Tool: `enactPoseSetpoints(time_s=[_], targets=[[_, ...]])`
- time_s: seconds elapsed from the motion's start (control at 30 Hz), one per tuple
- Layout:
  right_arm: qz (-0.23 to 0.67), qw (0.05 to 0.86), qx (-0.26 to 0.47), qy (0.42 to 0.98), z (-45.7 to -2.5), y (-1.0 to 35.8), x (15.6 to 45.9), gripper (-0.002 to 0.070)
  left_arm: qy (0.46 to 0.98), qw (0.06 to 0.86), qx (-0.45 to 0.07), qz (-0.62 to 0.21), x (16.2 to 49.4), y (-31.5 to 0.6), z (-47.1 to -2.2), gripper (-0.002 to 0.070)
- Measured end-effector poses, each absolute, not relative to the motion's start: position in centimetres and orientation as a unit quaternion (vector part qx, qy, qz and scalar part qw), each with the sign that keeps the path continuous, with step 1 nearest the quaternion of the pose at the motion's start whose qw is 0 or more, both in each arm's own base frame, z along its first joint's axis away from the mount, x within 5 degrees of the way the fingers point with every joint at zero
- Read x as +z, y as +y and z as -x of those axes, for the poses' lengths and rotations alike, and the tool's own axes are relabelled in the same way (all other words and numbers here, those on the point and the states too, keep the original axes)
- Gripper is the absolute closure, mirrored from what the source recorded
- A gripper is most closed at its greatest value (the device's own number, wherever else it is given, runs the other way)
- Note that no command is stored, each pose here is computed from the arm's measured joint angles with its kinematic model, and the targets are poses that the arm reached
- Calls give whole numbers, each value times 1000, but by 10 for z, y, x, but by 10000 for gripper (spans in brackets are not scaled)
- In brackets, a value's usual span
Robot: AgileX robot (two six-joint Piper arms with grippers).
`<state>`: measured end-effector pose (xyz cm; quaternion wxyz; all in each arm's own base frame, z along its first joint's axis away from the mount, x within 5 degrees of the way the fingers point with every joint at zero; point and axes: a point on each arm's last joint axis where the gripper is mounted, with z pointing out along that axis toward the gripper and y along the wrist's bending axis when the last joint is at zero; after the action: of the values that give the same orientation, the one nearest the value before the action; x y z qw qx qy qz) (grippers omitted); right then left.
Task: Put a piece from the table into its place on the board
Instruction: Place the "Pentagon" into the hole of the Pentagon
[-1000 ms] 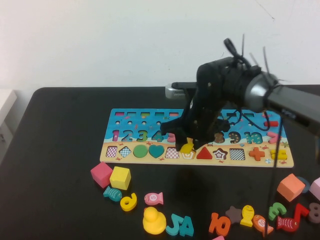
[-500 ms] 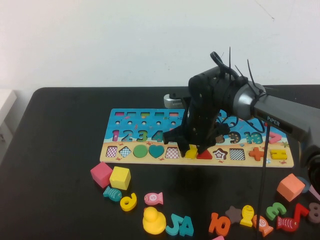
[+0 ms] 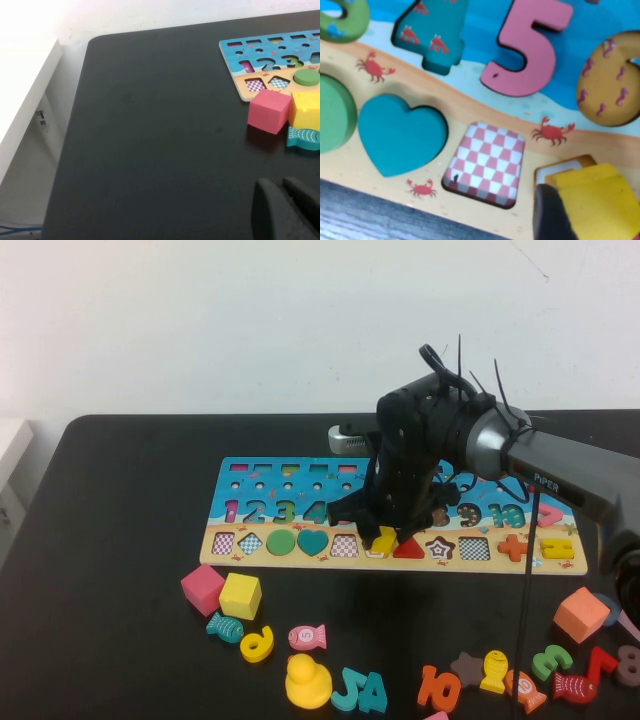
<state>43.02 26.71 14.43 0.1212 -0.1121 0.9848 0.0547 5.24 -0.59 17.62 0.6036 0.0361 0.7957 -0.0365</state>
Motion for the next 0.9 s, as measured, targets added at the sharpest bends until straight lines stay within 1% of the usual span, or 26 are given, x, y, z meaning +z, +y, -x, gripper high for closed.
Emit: enactPoseSetpoints(time_s=[0.57, 0.77, 0.9], targets=[[115, 124, 48, 984, -431, 266, 144, 310, 796, 604, -36, -36, 176, -6, -52, 676], [103, 122, 76, 984, -430, 271, 144, 310, 796, 604, -36, -36, 176, -6, -52, 676], [101, 120, 79, 984, -430, 271, 143, 310, 796, 604, -36, -36, 176, -6, -52, 676]])
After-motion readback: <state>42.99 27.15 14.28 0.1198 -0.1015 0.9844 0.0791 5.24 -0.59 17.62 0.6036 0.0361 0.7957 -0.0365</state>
